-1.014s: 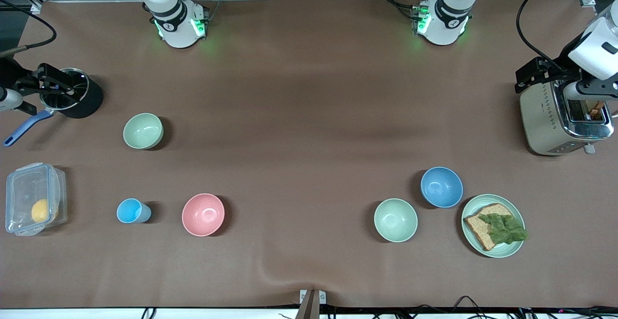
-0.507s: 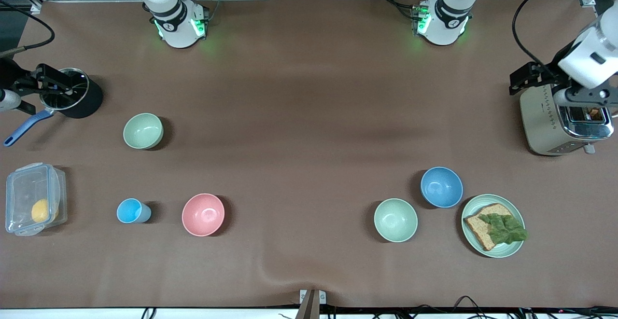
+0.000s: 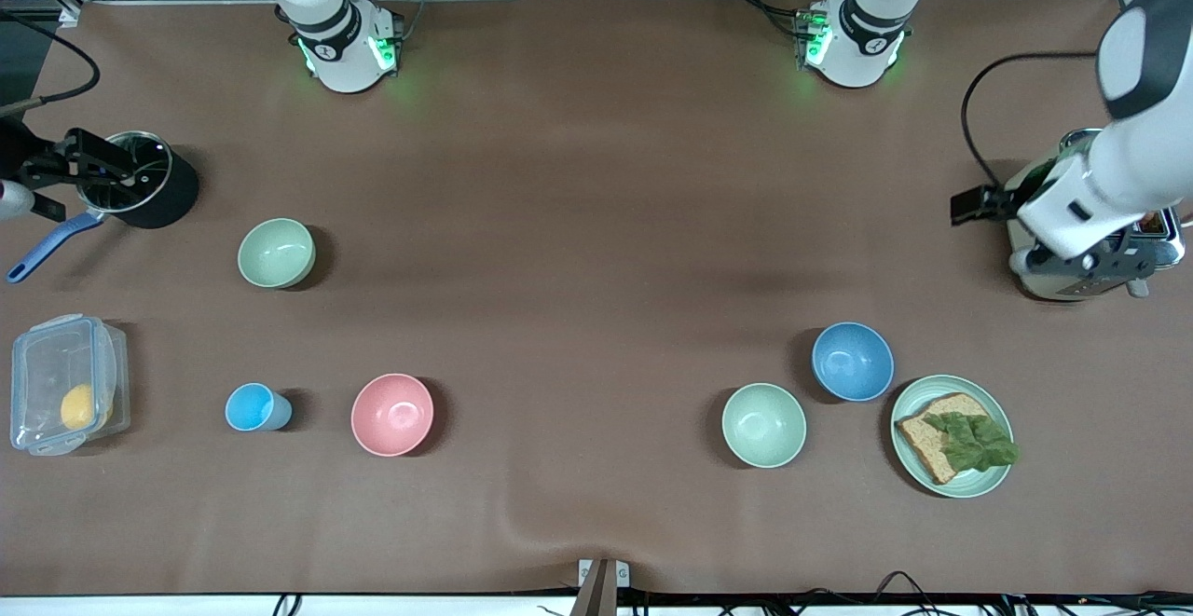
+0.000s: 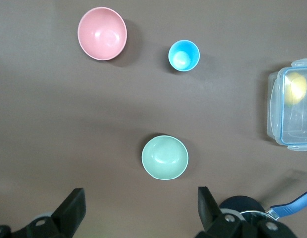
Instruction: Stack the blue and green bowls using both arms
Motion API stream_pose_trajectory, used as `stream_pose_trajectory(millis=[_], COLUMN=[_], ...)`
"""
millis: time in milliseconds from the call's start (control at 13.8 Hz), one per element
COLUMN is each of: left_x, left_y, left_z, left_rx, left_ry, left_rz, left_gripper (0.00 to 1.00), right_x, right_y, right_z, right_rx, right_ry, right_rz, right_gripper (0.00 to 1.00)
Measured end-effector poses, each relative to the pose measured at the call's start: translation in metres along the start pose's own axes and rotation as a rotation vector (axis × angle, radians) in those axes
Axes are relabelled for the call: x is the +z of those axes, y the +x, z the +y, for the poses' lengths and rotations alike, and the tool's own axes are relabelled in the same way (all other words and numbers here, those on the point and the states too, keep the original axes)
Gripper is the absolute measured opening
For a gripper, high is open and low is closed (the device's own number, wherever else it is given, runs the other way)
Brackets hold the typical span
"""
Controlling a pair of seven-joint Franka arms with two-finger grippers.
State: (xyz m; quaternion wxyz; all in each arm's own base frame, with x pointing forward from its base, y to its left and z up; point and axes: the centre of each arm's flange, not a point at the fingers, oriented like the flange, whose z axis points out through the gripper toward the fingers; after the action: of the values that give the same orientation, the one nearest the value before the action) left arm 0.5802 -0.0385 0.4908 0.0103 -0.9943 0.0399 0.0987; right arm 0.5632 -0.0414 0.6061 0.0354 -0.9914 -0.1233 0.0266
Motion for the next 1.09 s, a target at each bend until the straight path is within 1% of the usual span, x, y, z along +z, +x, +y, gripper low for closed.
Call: stream_pose_trajectory(millis=[217, 507, 580, 797, 870, 942, 1087], left_x=[0.031, 0.072, 0.083, 0.116, 0.131, 0.149, 0.201], left_y=[0.034, 0.082, 0.091, 0.109, 0.115, 0.122, 0.136], left_z=[-0.003, -0.012, -0.013, -0.014, -0.015, -0.014, -0.004], left_rx=[-0.002, -0.024, -0.027, -0.030, -0.031, -0.031, -0.018], left_ry=[-0.011, -0.029, -0.032, -0.040, -0.043, -0.046, -0.053], left_rz=[0.030, 0.019, 0.024, 0.025, 0.022, 0.018, -0.009], left_gripper=[1.00, 1.00, 1.00, 1.00, 1.00, 1.00, 1.00], right_x=[0.018, 0.050, 0.062, 0.123, 0.142, 0.155, 0.172], right_y=[0.009, 0.022, 0.025, 0.044, 0.049, 0.051, 0.049], right_z=[0.008, 0.021, 0.026, 0.039, 0.045, 0.053, 0.069], right_rx=[0.007, 0.023, 0.029, 0.038, 0.045, 0.056, 0.080], right_ry=[0.008, 0.025, 0.031, 0.063, 0.071, 0.077, 0.081], right_rz=[-0.024, -0.076, -0.094, -0.191, -0.215, -0.228, -0.229], right_gripper=[1.00, 1.00, 1.00, 1.00, 1.00, 1.00, 1.00])
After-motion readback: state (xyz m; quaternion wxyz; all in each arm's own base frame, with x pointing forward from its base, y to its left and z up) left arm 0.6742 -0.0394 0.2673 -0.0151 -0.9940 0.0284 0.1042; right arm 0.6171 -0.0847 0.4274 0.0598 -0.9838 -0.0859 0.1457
